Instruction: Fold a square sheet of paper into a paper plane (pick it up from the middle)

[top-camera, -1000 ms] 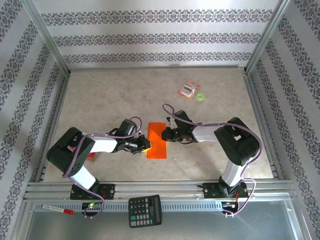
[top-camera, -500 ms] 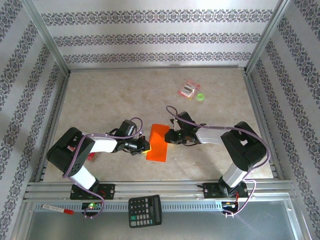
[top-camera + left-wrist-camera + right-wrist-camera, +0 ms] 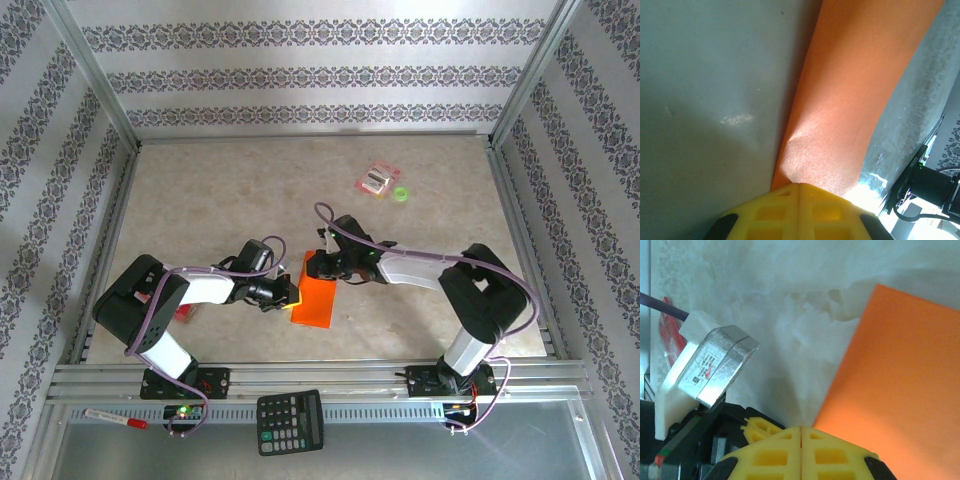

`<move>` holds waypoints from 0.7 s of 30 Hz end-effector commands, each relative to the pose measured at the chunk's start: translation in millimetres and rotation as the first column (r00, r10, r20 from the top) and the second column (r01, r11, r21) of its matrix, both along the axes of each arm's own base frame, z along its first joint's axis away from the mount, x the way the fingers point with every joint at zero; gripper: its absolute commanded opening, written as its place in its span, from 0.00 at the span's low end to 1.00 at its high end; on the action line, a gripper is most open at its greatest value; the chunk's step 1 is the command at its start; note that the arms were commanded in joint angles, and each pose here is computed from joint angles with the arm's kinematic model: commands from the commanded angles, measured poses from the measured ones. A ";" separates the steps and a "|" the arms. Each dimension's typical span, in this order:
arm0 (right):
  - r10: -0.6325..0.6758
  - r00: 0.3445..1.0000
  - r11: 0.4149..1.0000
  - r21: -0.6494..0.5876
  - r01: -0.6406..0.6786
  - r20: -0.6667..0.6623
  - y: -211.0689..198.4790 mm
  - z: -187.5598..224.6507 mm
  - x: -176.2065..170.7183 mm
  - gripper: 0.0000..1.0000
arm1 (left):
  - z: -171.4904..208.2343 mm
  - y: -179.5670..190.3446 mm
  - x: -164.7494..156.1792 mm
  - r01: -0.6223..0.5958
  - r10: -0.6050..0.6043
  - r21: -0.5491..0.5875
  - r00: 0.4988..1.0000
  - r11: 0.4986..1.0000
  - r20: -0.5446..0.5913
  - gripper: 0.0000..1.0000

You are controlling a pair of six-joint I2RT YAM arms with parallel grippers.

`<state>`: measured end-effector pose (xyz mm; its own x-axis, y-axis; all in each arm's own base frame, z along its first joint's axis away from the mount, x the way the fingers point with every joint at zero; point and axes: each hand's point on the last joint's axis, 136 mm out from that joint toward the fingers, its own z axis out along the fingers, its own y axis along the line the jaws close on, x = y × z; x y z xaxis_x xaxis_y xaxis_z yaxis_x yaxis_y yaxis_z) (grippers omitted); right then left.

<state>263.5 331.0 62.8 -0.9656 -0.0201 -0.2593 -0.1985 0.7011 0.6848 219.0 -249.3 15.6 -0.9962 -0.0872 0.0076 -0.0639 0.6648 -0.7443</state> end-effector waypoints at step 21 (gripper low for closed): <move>-0.062 0.992 0.993 -0.103 0.051 -0.111 10.9 -64.9 20.5 0.00 | -52.5 43.3 -47.7 0.031 0.002 0.204 0.987 0.979 -0.161 0.00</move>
<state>265.4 353.8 16.0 -0.9903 -0.0414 -0.1330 -0.1215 0.7236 0.6795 216.1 -247.4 13.8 -0.9976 -0.0687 -0.0111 -0.0378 0.6690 -0.7423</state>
